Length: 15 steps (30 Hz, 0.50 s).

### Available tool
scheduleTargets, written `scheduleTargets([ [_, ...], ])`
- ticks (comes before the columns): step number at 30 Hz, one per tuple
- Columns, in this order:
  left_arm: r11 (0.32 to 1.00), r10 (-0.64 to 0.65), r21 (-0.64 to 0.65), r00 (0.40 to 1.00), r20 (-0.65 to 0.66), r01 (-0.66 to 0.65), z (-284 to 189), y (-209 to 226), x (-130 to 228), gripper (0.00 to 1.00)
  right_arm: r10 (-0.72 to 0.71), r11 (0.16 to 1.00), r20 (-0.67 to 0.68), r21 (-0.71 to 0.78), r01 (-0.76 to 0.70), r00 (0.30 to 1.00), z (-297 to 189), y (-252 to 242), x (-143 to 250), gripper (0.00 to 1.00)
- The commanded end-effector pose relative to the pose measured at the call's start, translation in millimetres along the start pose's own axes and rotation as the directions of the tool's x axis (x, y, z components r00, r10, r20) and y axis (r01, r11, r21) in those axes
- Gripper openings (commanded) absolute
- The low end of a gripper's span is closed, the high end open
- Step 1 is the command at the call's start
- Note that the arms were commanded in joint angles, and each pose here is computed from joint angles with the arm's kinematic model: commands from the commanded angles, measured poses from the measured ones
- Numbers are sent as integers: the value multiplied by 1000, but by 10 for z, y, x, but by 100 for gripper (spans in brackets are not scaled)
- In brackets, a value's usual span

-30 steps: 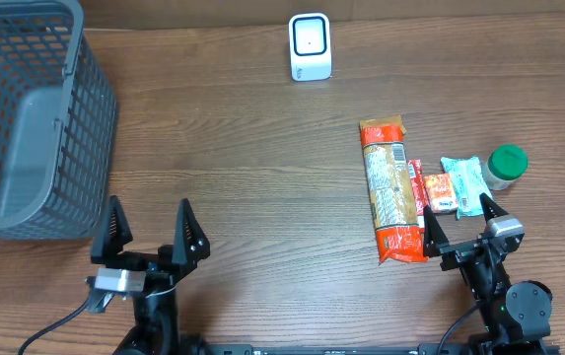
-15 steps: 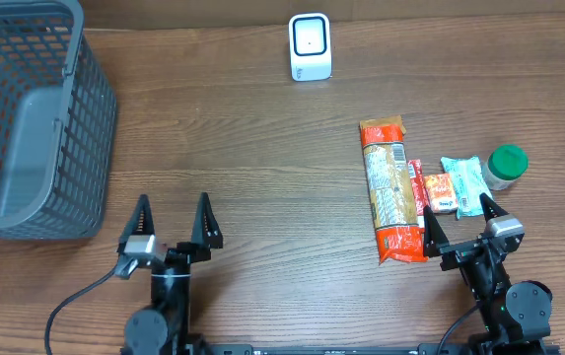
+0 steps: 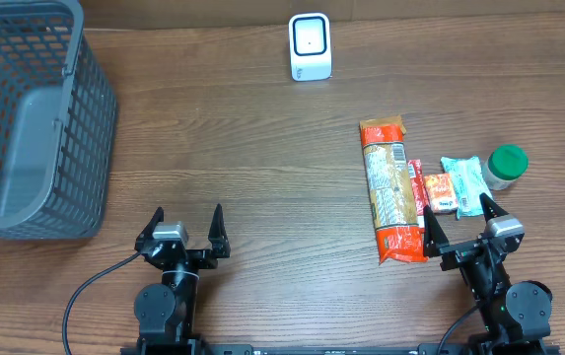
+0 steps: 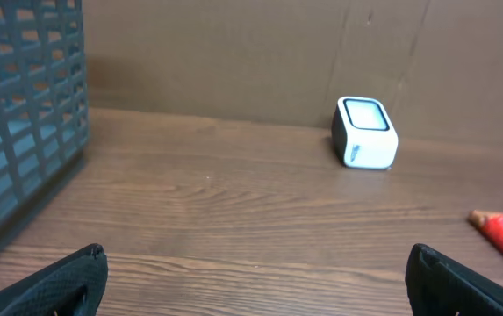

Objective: Scan the item barcode

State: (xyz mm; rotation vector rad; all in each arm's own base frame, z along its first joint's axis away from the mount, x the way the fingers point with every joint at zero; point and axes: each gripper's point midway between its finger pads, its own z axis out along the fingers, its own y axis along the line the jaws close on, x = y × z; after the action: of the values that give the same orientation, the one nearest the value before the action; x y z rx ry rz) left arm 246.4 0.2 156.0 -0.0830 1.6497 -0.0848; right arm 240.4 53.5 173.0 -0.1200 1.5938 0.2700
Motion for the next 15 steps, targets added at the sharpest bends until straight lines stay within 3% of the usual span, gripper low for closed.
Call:
scheduleTargets([
  [1, 994, 110, 17, 994, 4, -110, -3, -30, 4, 100, -5, 1000, 3, 7, 5, 1000, 1, -16, 19, 100],
  [15, 995, 101, 13, 995, 5, -101, -3, -24, 0, 100, -5, 1000, 3, 7, 5, 1000, 1, -16, 19, 100],
])
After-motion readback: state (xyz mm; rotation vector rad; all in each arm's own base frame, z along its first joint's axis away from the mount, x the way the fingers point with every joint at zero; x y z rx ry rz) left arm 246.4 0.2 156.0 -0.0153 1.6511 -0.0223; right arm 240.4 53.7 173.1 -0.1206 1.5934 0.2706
